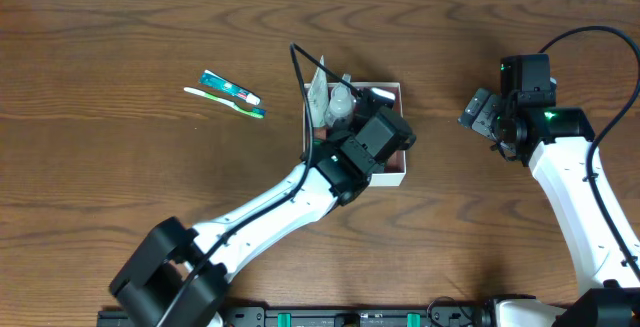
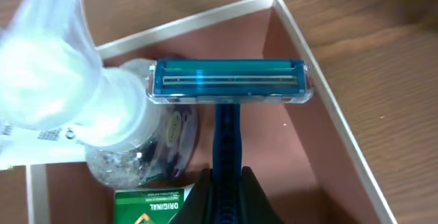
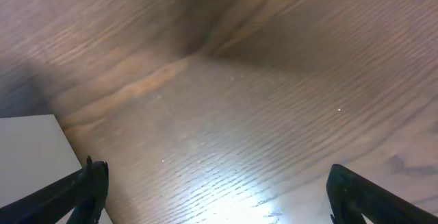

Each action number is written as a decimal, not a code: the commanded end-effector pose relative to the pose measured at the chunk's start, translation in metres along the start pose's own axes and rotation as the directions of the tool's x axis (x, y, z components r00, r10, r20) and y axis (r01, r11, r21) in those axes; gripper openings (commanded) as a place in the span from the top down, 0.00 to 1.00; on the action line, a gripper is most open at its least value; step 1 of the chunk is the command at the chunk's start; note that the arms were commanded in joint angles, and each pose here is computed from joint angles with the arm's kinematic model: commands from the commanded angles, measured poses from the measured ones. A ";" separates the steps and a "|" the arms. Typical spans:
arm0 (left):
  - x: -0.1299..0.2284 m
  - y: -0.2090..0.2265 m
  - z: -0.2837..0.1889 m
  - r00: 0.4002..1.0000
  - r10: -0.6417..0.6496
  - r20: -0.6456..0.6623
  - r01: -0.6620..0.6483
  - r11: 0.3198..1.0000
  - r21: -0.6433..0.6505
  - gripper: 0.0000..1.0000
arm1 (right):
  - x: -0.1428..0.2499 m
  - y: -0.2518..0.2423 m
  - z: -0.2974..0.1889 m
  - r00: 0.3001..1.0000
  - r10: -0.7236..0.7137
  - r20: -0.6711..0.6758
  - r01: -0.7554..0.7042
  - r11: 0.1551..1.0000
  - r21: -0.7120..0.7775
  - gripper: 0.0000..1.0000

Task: Pack container
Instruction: 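Carry the blue razor into the white box and lower it, then release the razor and grasp the green toothbrush with the left gripper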

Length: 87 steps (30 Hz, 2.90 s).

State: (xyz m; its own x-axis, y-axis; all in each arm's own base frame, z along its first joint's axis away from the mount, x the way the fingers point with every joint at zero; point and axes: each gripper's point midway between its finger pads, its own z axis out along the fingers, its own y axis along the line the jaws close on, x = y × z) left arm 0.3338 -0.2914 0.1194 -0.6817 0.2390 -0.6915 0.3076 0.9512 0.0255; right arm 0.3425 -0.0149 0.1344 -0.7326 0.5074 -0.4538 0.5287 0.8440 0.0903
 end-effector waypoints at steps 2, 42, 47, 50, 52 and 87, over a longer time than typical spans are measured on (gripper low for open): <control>-0.004 0.003 0.009 0.998 -0.056 0.021 0.057 0.998 -0.035 0.94 | -0.002 -0.004 0.002 1.000 0.020 0.003 -0.020 1.000 0.016 0.01; 0.009 0.006 0.031 0.995 -0.096 0.008 0.096 0.992 -0.088 0.71 | -0.002 -0.004 0.002 1.000 0.020 0.003 -0.020 1.000 0.016 0.01; 0.002 0.005 0.026 0.995 -0.100 0.028 0.102 0.992 -0.077 0.70 | -0.002 -0.004 0.002 1.000 0.020 0.003 -0.020 1.000 0.016 0.01; -0.014 0.004 0.006 0.991 -0.111 0.069 0.115 0.992 -0.049 0.70 | -0.002 -0.004 0.002 1.000 0.020 0.003 -0.020 1.000 0.016 0.01; -0.026 0.003 -0.014 0.989 -0.105 0.103 0.108 0.994 -0.025 0.70 | -0.002 -0.004 0.002 1.000 0.020 0.003 -0.020 1.000 0.016 0.01; -0.011 0.292 0.012 0.796 -0.602 0.061 0.593 0.755 -0.279 0.57 | -0.002 -0.004 0.002 1.000 0.020 0.003 -0.020 1.000 0.016 0.01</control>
State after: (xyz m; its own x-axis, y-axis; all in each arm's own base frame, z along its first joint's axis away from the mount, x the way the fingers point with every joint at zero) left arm 0.4345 -0.0094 0.1434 -0.6422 -0.4089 -0.6484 -0.3928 0.9019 -0.1797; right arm 0.3425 -0.0149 0.1344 -0.7326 0.5074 -0.4538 0.5287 0.8440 0.0903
